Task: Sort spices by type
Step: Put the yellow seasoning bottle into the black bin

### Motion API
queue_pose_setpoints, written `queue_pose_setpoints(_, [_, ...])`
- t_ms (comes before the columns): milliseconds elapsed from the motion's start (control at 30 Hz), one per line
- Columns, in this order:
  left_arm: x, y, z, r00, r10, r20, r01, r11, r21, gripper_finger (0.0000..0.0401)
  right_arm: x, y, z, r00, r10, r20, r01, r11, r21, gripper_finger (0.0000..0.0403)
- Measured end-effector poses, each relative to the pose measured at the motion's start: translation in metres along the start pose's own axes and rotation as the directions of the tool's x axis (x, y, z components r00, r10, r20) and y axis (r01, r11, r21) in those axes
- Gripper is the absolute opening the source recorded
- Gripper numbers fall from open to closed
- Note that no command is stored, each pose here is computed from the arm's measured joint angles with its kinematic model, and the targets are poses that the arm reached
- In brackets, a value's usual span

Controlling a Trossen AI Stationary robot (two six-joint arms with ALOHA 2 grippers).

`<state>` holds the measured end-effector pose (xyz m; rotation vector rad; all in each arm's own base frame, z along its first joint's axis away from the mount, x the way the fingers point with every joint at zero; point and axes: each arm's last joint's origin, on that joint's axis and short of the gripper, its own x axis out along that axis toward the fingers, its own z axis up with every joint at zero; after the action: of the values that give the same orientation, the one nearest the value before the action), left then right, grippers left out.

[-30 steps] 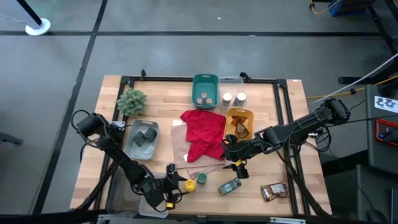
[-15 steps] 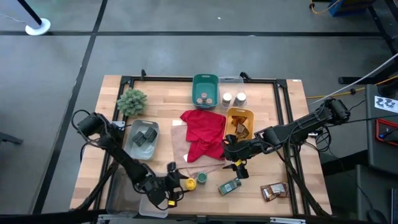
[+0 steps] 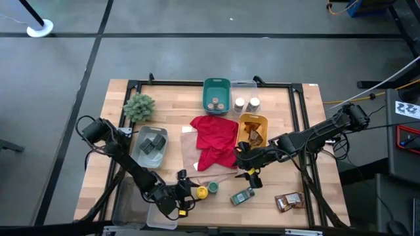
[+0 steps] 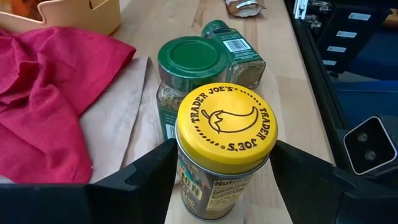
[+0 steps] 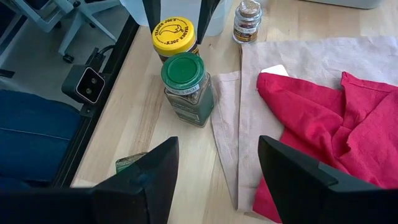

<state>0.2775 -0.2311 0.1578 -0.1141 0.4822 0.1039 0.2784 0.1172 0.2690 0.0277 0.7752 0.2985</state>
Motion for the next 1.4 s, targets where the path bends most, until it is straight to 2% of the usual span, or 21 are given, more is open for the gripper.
queue_pose_setpoints(100, [0.0,0.0,0.0,1.0,-0.001,0.002,0.001,1.0,-0.002,0.0248,0.0,0.0,0.0,1.0,0.0,0.0,0.0,1.0,0.0,0.0221])
queue_pose_setpoints(333, [0.0,0.0,0.001,1.0,-0.002,0.004,0.002,1.0,-0.002,0.0314,0.0,0.0,0.0,1.0,0.0,0.0,0.0,1.0,0.0,0.0221])
queue_pose_setpoints(467, [0.003,0.002,0.002,1.0,0.005,0.006,-0.005,1.0,0.008,0.0332,0.0,0.0,0.0,1.0,0.0,0.0,0.0,1.0,0.0,0.0221])
queue_pose_setpoints(800, [0.013,0.004,-0.007,1.0,0.023,-0.004,-0.023,0.999,-0.03,0.0332,0.0,0.0,0.0,1.0,0.0,0.0,0.0,1.0,0.0,0.0221])
queue_pose_setpoints(1400, [0.016,0.006,-0.005,0.999,0.036,-0.003,-0.036,0.996,-0.087,0.0331,0.0,0.0,0.0,1.0,0.0,0.0,0.0,1.0,0.0,0.0221])
